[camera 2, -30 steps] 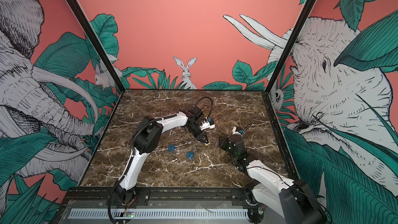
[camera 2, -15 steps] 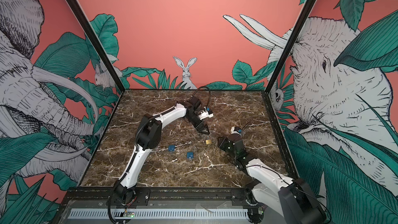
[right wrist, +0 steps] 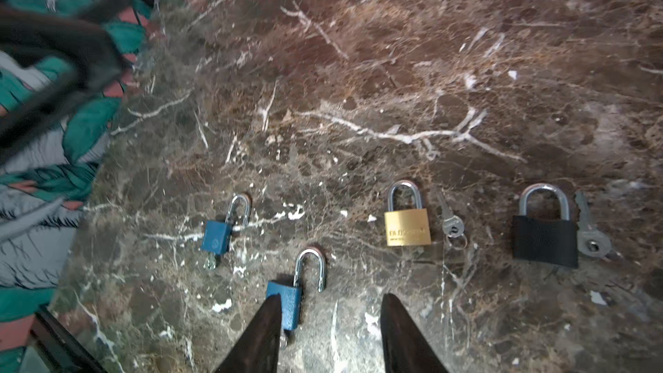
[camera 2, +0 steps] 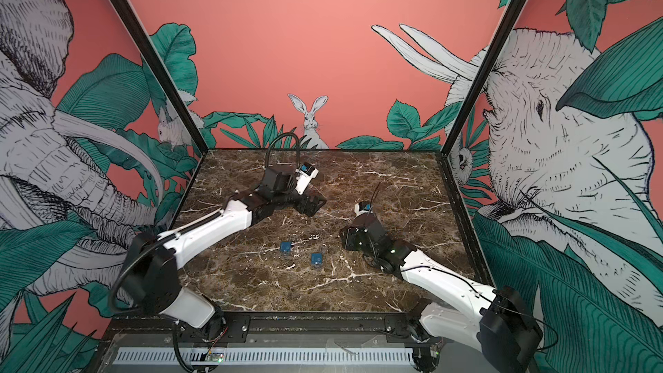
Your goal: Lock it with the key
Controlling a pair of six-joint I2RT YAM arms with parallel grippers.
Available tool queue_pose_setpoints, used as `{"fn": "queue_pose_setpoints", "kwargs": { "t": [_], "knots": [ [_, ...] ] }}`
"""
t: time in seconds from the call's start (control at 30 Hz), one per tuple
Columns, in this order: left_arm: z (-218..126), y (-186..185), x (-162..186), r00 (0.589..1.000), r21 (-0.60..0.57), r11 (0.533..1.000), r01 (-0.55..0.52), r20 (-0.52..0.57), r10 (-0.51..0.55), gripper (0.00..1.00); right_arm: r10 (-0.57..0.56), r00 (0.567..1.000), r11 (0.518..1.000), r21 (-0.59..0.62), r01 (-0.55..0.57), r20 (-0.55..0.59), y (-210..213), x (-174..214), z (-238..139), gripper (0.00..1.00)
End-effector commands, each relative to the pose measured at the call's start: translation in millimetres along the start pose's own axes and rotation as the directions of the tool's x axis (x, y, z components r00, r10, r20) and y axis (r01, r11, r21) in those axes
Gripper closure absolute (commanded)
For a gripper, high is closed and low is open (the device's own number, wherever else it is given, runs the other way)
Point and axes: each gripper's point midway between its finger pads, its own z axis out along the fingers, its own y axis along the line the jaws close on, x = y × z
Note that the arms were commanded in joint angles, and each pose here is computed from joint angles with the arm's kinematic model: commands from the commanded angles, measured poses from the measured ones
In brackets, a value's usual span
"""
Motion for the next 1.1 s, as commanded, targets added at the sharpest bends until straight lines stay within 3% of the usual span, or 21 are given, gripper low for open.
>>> {"fn": "queue_pose_setpoints", "kwargs": {
  "t": [0.0, 0.17, 0.37, 1.07],
  "knots": [
    [-29.7, 27.0, 20.0, 0.976, -0.171, 0.962, 0.215, 0.071, -0.205, 0.03, -0.115, 0.992, 0.974, 0.189, 0.124, -0.054, -17.3, 14.8, -6.1, 0.54],
    [-76.9, 23.4, 60.1, 0.934, -0.173, 0.919, 0.355, 0.094, -0.343, 0.03, -0.181, 0.975, 0.948, 0.241, 0.208, -0.131, 8.8, 33.8, 8.2, 0.51],
    [-92.8, 9.4, 89.4, 0.915, -0.095, 0.91, 0.403, 0.08, -0.396, 0.03, -0.189, 0.962, 0.941, 0.245, 0.234, -0.195, 38.3, 57.6, 38.5, 0.5],
    [-74.2, 16.5, 127.6, 0.872, -0.106, 0.867, 0.487, 0.015, -0.489, 0.03, -0.139, 0.942, 0.954, 0.213, 0.21, -0.306, 55.7, 97.1, 80.3, 0.42]
  ]
}}
